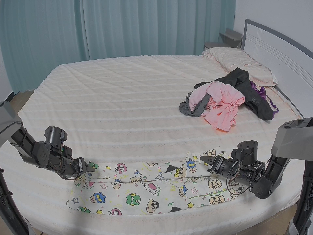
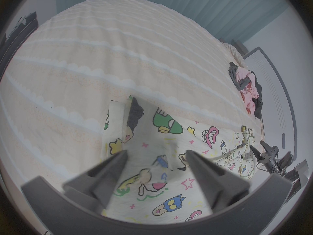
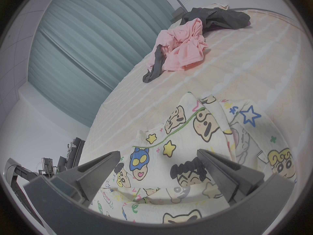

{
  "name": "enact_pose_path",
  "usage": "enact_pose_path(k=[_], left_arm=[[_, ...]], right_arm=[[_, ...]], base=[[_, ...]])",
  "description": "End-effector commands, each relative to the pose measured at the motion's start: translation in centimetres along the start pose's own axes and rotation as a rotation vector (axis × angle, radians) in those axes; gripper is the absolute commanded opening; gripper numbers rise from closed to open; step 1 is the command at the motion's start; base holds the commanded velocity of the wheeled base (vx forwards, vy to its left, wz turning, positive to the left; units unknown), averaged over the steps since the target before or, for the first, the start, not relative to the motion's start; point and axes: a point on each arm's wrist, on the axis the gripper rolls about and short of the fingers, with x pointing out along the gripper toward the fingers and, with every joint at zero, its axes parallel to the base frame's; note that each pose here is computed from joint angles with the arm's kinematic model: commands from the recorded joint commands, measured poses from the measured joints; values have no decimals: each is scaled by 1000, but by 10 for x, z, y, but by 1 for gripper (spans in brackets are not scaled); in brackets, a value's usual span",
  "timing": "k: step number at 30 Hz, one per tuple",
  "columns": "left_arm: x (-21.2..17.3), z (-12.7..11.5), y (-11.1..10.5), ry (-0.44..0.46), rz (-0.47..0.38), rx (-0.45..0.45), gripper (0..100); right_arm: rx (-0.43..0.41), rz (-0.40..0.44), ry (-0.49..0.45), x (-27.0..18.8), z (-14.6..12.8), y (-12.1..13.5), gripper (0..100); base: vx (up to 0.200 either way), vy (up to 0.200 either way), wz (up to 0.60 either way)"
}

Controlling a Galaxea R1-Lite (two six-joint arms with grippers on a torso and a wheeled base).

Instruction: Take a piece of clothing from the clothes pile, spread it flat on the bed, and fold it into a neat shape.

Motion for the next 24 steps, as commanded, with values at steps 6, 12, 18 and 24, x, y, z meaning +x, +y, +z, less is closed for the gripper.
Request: enact_pose_path(k=[6,12,18,24], left_arm=[[-10,-1,1,-18,1,-9,0],[-24,-1,0,-54,-6,-11,0],[-37,3,0,-98,-27,-13,0],[-36,-1,2,-107,-49,-6,0]], right_arm=[[0,-1,3,1,-1,0,100],[0,0,2,1,-1,0,100],[0,3,-3,1,1,1,100],[-2,15,-15,1,4,4,100]], base=[[0,0,0],[0,0,0],[0,0,0],[0,0,0]])
